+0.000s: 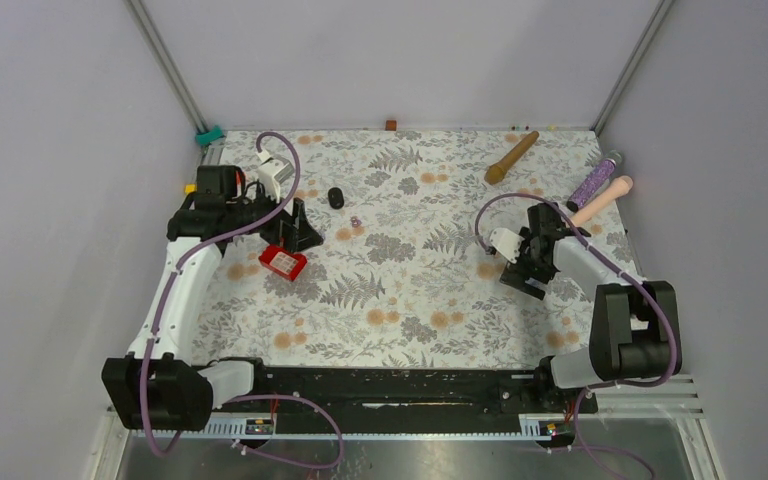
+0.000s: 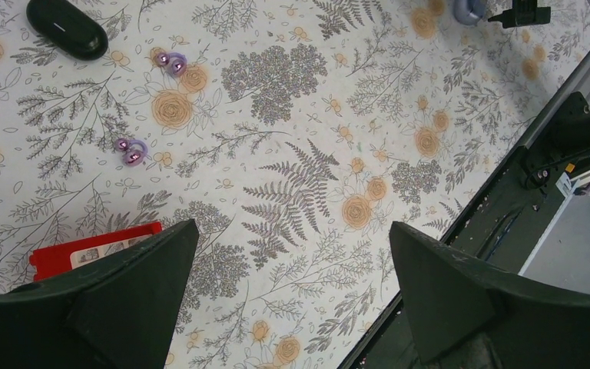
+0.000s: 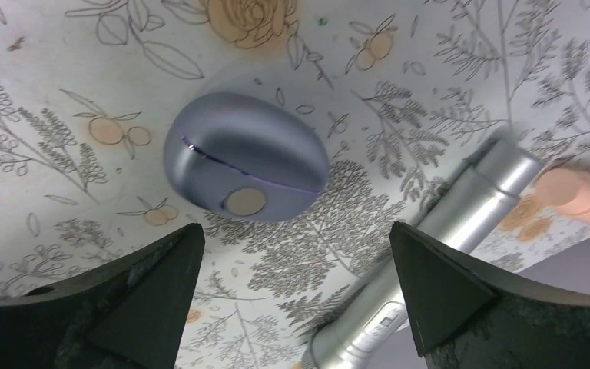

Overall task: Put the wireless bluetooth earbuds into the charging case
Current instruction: Move the charging case to the center of the board, then pick up the charging case at the center of the board.

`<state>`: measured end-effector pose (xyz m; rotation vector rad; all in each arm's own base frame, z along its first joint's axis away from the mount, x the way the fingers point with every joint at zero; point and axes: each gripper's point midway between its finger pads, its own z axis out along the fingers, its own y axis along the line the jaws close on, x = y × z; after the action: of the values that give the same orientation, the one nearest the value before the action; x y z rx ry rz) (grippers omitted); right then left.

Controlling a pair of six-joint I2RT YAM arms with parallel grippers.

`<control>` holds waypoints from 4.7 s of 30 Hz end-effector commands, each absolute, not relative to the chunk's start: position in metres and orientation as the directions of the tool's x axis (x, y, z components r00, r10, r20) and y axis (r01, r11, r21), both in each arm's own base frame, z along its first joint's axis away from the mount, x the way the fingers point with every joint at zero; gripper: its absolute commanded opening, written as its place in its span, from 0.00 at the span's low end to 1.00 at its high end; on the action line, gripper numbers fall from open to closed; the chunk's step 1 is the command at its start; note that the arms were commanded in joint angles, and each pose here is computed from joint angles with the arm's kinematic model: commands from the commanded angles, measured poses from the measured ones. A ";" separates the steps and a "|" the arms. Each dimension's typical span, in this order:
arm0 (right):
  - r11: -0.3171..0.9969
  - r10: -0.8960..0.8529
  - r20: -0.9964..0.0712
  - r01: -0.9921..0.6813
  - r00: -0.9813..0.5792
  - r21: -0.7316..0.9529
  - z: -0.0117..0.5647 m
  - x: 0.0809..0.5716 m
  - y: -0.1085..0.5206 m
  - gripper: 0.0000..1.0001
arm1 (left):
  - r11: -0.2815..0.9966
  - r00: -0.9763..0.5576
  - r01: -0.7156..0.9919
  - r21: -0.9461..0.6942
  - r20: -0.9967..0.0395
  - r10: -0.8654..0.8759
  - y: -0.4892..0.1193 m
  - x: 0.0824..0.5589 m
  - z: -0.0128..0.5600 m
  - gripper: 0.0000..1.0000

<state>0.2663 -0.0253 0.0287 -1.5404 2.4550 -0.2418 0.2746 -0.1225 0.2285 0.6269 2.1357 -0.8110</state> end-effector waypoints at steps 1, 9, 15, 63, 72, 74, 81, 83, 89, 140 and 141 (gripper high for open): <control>0.327 -0.945 -0.135 -0.883 -0.298 -0.338 0.041 0.298 -0.020 0.99 | 0.659 -0.563 0.676 -0.329 -0.808 0.174 -0.124 0.280 0.231 0.99; 0.197 -0.973 -0.172 -0.942 -0.153 -0.271 0.043 0.294 0.000 0.98 | 0.656 -0.573 0.673 -0.340 -0.801 0.172 -0.123 0.281 0.228 0.99; 0.116 -0.986 -0.146 -0.968 -0.085 -0.223 0.036 0.290 0.010 0.94 | 0.652 -0.580 0.672 -0.351 -0.796 0.170 -0.124 0.281 0.226 0.99; 0.574 -0.802 -0.258 -0.815 -0.539 -0.081 0.040 0.312 0.176 0.74 | 0.647 -0.616 0.656 -0.389 -0.770 0.163 -0.124 0.285 0.217 0.98; 0.585 -0.772 -0.316 -0.811 -0.552 -0.010 0.058 0.298 0.172 0.88 | 0.646 -0.615 0.658 -0.388 -0.772 0.162 -0.125 0.285 0.218 0.99; 0.605 -0.744 -0.327 -0.795 -0.582 0.039 0.061 0.298 0.169 0.88 | 0.646 -0.616 0.657 -0.389 -0.771 0.161 -0.124 0.285 0.218 0.99; 0.610 -0.710 -0.323 -0.775 -0.626 0.165 0.058 0.302 0.156 0.88 | 0.642 -0.616 0.658 -0.393 -0.771 0.161 -0.125 0.284 0.217 0.99; 0.589 -0.727 -0.315 -0.790 -0.610 0.171 0.056 0.302 0.156 0.87 | 0.643 -0.618 0.657 -0.393 -0.770 0.161 -0.125 0.285 0.217 0.99; 0.567 -0.739 -0.290 -0.794 -0.608 0.219 0.048 0.303 0.162 0.84 | 0.645 -0.617 0.657 -0.392 -0.771 0.160 -0.125 0.285 0.218 0.98; 0.539 -0.551 -0.767 -0.842 -0.330 -0.025 0.192 0.301 0.197 0.19 | 0.230 -0.555 0.831 -0.507 -0.782 0.282 -0.277 0.277 0.248 0.99; 0.531 -0.550 -0.779 -0.846 -0.302 -0.046 0.198 0.296 0.199 0.20 | 0.211 -0.555 0.832 -0.514 -0.778 0.294 -0.284 0.274 0.247 0.99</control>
<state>0.3038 0.1821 0.1565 -1.1322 2.1844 0.4867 0.2898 -0.2503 0.2298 0.9277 2.0555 -1.2060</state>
